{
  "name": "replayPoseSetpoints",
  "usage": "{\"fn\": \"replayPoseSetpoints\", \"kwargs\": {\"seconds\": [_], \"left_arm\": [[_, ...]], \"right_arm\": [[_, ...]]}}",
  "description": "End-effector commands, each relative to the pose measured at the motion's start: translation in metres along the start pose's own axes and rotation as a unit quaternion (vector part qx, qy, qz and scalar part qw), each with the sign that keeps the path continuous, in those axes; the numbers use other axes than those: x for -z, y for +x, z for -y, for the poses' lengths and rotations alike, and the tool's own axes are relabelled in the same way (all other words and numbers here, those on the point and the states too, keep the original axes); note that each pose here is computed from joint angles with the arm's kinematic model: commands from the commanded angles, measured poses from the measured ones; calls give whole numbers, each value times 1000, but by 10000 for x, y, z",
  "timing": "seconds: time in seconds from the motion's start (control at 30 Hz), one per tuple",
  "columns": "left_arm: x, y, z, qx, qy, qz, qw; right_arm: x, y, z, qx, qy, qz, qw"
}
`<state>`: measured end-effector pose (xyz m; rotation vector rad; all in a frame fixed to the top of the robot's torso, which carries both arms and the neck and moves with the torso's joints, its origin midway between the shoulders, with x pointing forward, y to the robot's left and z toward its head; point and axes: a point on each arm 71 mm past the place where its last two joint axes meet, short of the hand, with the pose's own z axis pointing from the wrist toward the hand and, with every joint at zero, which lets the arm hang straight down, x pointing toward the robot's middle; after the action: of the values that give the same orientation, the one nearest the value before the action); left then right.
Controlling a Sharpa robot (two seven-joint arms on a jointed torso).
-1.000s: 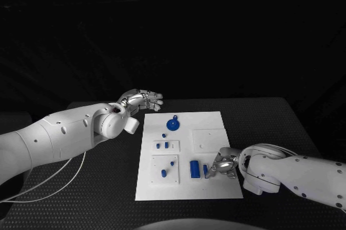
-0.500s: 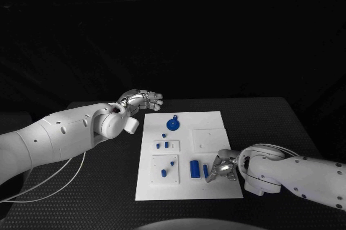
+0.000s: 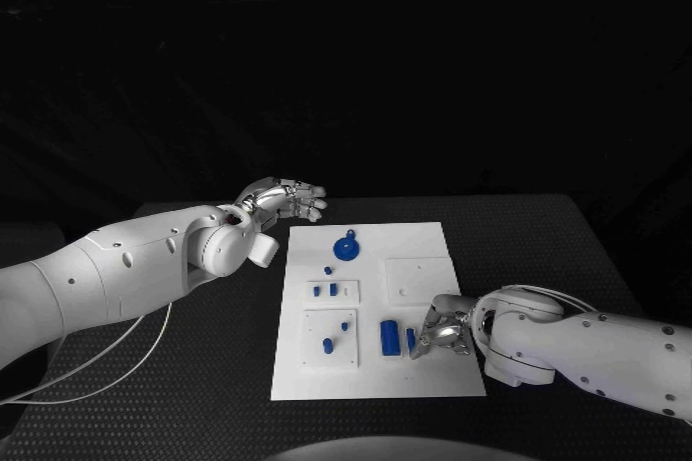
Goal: Assemble the parts on the task board
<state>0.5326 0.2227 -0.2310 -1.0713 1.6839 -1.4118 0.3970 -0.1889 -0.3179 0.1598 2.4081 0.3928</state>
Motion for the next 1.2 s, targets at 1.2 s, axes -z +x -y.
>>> {"fn": "replayPoseSetpoints", "kwargs": {"seconds": [1.2], "left_arm": [[-13, -55, 6, -4, 6, 6, 1000]], "right_arm": [[32, -233, 120, -91, -31, 2, 995]]}}
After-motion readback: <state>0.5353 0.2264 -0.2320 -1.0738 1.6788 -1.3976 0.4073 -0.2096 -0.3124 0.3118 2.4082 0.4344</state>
